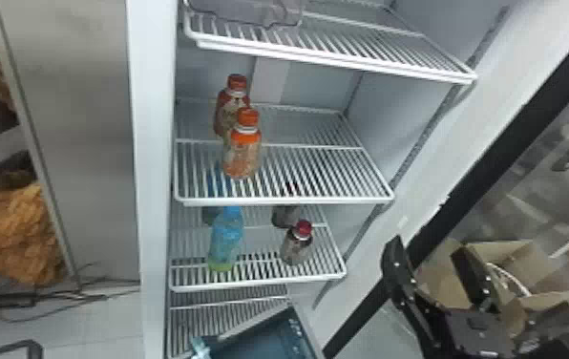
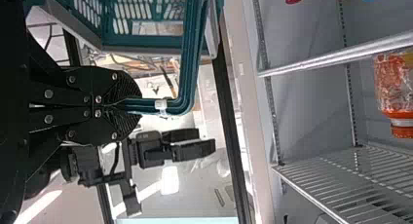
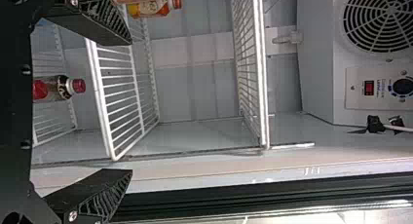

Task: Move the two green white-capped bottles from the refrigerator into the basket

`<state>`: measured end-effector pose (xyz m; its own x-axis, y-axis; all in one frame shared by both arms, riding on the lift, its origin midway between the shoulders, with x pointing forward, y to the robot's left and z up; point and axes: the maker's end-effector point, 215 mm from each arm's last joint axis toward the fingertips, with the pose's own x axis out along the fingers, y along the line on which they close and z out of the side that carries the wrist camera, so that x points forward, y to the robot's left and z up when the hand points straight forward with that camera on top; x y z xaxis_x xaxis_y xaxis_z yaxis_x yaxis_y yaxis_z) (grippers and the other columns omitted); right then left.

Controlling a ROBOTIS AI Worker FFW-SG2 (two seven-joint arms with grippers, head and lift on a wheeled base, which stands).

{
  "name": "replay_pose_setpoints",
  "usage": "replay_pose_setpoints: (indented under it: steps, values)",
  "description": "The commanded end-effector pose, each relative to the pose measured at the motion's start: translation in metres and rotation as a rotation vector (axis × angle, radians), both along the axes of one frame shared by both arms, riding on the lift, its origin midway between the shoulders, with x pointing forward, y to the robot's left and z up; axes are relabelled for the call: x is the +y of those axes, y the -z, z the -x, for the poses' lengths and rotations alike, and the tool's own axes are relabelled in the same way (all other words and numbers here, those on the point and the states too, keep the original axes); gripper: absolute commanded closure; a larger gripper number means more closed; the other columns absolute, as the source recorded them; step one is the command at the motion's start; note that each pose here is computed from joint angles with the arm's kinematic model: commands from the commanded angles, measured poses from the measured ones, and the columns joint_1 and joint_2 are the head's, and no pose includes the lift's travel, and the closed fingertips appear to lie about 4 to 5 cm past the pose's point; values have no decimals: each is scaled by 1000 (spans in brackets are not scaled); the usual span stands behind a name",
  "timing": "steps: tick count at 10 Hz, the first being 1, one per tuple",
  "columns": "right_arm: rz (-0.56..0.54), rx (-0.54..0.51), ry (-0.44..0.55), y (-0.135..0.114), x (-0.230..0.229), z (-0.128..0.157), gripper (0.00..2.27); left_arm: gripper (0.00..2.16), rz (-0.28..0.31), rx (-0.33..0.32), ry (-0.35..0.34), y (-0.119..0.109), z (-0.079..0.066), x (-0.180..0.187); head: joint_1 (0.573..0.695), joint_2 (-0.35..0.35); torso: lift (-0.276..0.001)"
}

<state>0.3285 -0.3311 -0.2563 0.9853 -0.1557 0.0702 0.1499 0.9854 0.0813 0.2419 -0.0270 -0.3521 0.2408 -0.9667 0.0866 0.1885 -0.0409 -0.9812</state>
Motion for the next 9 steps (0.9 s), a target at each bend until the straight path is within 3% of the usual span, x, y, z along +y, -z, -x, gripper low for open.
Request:
replay_pose_setpoints:
  steps: [1,9]
  values:
    - [-1,0,7,11,-3,1,108,1213,1,-1,1,-1,0,-1,695,-350,-4]
    - [0,-37,0,-1,-1,-1,111,1213,10,-4,16,-4,3,-7,695,-350,-4]
